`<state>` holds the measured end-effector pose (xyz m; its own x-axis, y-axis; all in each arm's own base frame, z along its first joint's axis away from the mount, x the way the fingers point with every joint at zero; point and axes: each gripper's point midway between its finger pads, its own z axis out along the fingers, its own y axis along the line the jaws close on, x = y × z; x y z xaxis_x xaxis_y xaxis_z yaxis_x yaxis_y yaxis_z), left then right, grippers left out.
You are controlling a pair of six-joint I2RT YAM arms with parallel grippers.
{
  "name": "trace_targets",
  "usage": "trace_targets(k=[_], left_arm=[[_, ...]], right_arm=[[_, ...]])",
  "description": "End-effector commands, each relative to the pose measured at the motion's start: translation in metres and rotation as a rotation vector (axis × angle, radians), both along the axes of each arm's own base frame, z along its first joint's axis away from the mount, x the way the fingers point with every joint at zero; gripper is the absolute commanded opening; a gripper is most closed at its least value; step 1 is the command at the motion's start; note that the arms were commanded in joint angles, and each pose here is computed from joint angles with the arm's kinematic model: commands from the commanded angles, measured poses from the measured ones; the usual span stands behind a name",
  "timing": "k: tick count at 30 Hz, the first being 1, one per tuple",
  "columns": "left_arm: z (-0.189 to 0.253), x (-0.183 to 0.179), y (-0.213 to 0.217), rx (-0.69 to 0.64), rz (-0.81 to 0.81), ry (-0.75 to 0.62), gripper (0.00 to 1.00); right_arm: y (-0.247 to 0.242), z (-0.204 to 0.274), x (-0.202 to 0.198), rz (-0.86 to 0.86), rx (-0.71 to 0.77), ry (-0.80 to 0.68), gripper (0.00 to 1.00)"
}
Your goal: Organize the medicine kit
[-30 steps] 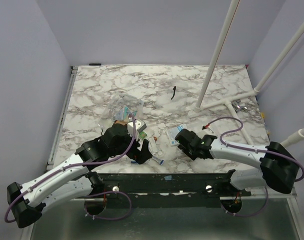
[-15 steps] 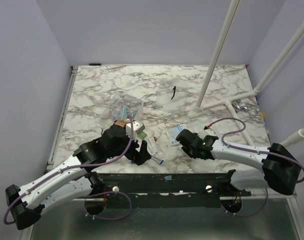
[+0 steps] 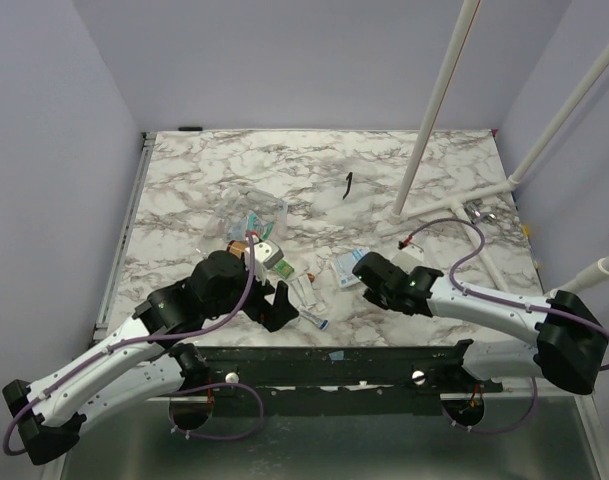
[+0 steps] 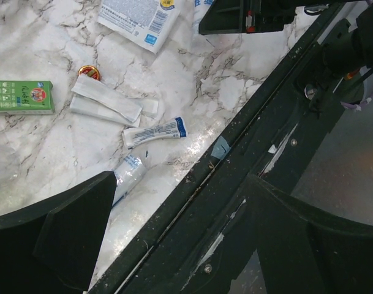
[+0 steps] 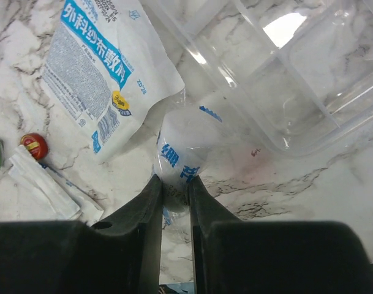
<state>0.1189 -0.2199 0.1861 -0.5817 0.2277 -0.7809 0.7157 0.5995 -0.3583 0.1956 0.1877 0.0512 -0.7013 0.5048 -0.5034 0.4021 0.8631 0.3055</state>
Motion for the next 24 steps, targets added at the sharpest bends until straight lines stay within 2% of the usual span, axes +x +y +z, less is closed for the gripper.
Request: trace_targets(k=[1, 15, 24], left_arm=[[0.015, 0.001, 0.007, -0.002, 0.008, -0.053, 0.89], [0.041, 0.015, 0.043, -0.043, 0.174, -0.203, 0.89], [0.047, 0.015, 0.062, -0.052, 0.242, -0.244, 0.89]], right_arm=[[0.005, 0.023, 0.007, 0.125, -0.066, -0.041, 0.09], [0.044, 0.103, 0.048, 0.381, -0.131, -0.252, 0.08], [0.112, 0.16, 0.068, 0.666, -0.054, -0.401, 0.09]])
